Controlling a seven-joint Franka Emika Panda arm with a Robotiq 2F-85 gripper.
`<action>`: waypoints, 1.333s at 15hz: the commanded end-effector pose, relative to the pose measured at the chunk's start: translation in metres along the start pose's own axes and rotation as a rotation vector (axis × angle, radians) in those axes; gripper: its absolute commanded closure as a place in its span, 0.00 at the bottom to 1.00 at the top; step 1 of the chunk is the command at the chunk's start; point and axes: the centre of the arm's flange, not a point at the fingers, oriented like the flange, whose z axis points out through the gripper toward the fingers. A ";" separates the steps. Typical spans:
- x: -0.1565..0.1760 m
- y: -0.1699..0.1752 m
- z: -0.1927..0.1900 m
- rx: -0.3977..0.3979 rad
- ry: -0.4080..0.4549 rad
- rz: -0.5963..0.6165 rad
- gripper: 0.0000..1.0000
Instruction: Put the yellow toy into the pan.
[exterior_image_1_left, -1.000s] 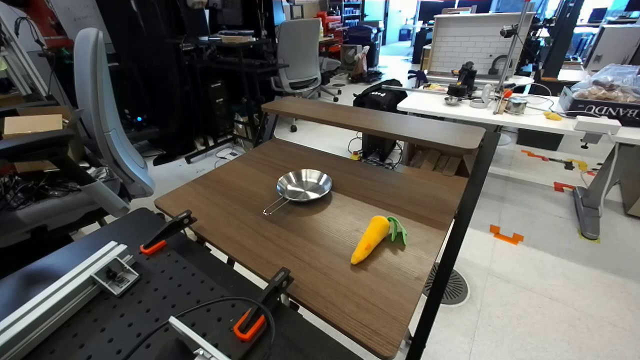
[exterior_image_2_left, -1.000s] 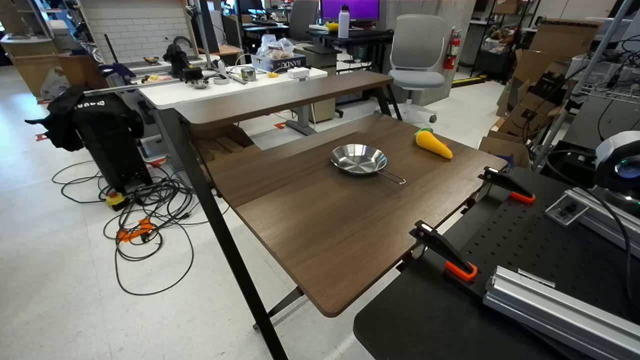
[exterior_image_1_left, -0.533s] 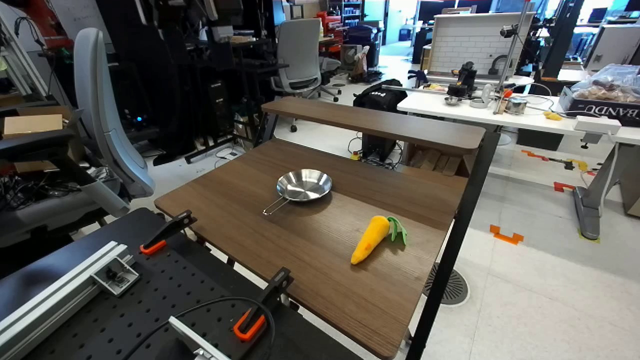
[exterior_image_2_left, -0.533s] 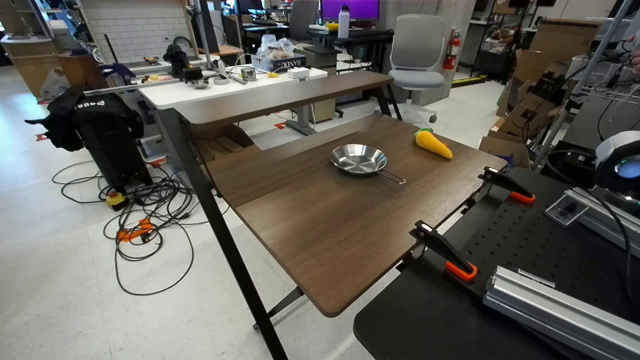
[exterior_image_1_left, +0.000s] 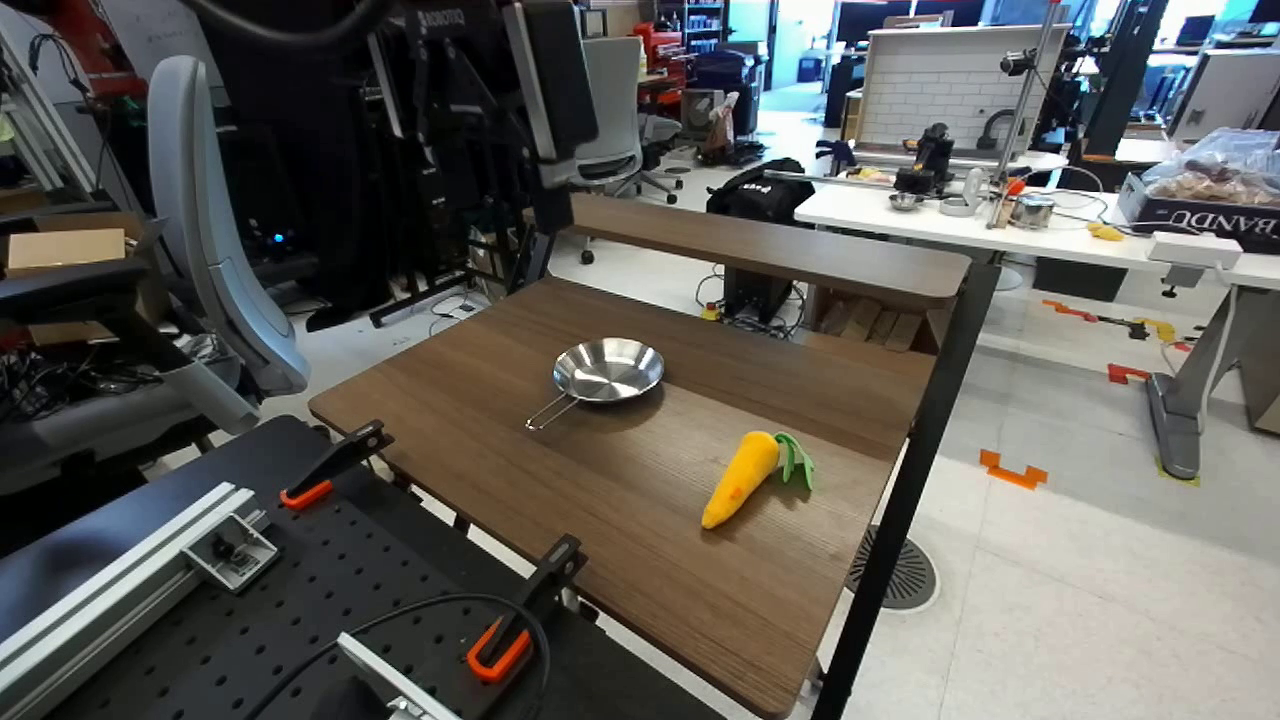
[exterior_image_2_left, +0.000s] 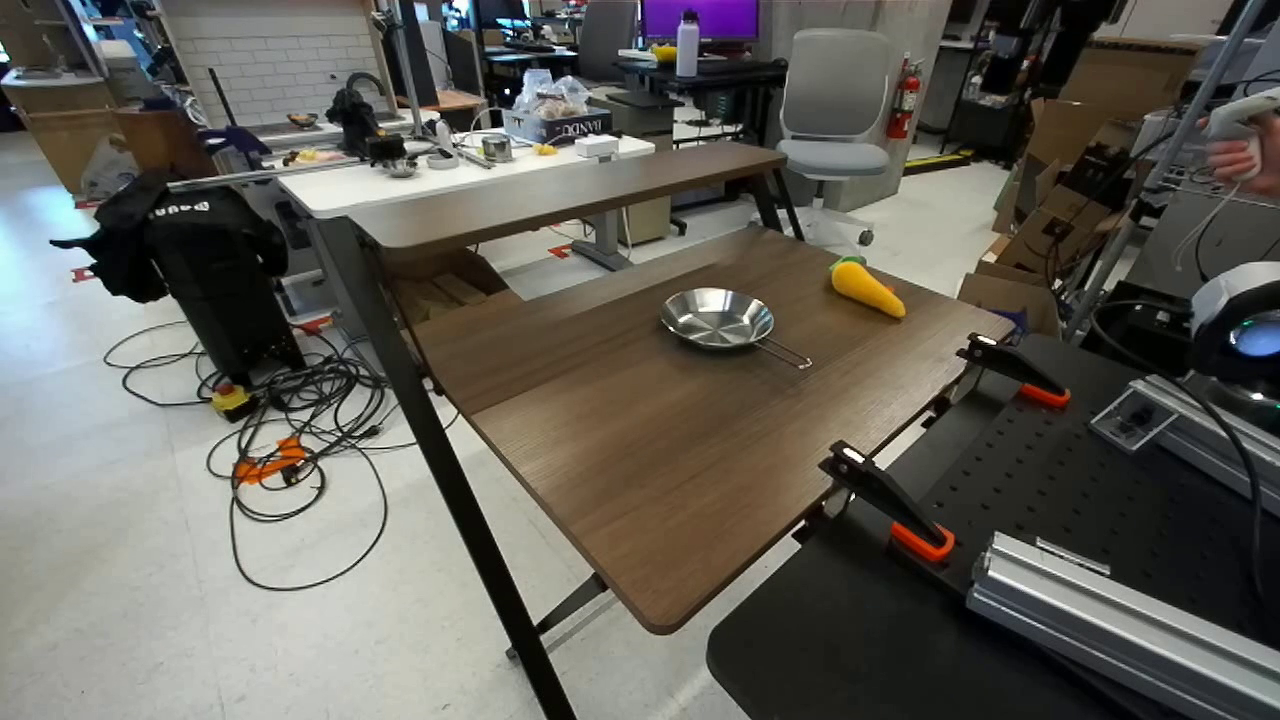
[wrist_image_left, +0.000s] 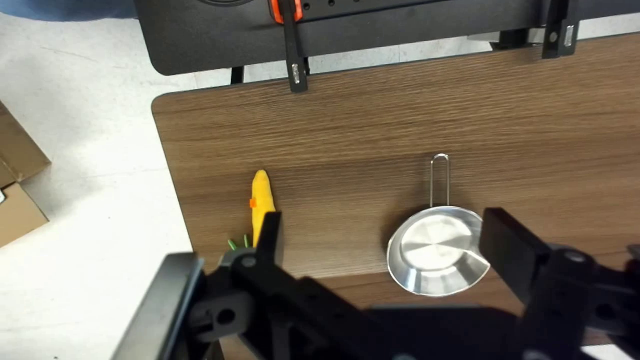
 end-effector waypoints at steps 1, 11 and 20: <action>0.016 0.034 0.031 0.004 0.010 0.013 0.00; 0.067 0.102 0.093 -0.027 0.052 0.055 0.00; 0.108 0.088 0.163 -0.062 0.087 0.004 0.00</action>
